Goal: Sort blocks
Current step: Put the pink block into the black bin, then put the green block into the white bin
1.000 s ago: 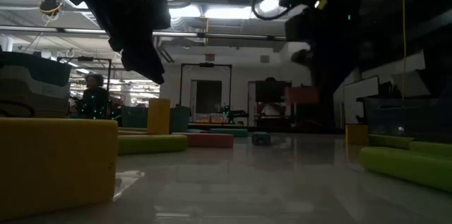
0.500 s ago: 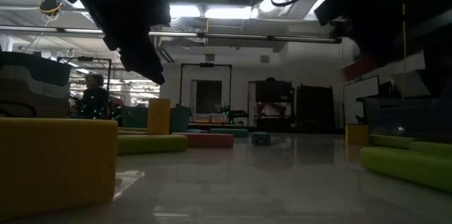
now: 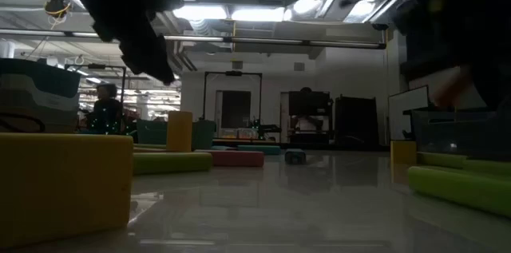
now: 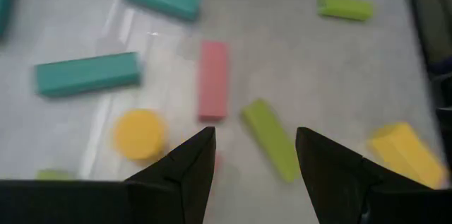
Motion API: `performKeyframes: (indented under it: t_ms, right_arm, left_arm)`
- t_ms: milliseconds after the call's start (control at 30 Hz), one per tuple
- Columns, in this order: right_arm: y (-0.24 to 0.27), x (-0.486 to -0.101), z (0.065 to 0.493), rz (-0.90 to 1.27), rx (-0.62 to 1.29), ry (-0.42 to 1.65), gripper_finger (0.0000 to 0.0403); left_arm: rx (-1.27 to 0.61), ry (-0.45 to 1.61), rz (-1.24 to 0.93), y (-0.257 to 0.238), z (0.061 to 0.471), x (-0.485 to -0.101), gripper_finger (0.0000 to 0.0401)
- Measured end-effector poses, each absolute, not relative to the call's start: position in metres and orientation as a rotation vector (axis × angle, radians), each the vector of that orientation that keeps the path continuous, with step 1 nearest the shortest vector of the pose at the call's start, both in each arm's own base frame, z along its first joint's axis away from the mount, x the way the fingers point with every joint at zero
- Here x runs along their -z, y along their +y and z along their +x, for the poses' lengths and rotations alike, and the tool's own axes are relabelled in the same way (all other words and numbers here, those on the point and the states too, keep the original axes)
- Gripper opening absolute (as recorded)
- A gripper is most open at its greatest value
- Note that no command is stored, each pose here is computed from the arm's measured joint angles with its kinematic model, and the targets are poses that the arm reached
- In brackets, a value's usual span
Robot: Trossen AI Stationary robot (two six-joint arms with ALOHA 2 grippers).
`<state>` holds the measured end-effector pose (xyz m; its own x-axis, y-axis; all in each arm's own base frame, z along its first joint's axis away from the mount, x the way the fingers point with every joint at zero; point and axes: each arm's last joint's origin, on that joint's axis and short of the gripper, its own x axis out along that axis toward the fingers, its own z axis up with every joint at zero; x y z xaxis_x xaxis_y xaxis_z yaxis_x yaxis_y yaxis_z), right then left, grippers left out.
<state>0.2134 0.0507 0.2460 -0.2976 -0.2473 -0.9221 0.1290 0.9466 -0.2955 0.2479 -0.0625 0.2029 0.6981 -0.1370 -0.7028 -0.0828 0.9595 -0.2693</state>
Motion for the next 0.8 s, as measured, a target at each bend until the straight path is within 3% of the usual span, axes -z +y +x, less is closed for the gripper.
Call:
performKeyframes:
  t_ms: [367,800]
  right_arm:
    - [0.049,-0.210,0.191,-0.075,0.527,1.936,0.0094]
    - [0.049,-0.209,0.192,-0.071,0.524,1.927,0.0095]
  left_arm:
    - [0.032,0.707,-0.398,-0.098,0.250,-0.202,0.0184]
    - [0.062,0.809,-0.287,-0.136,0.277,-0.152,0.0184]
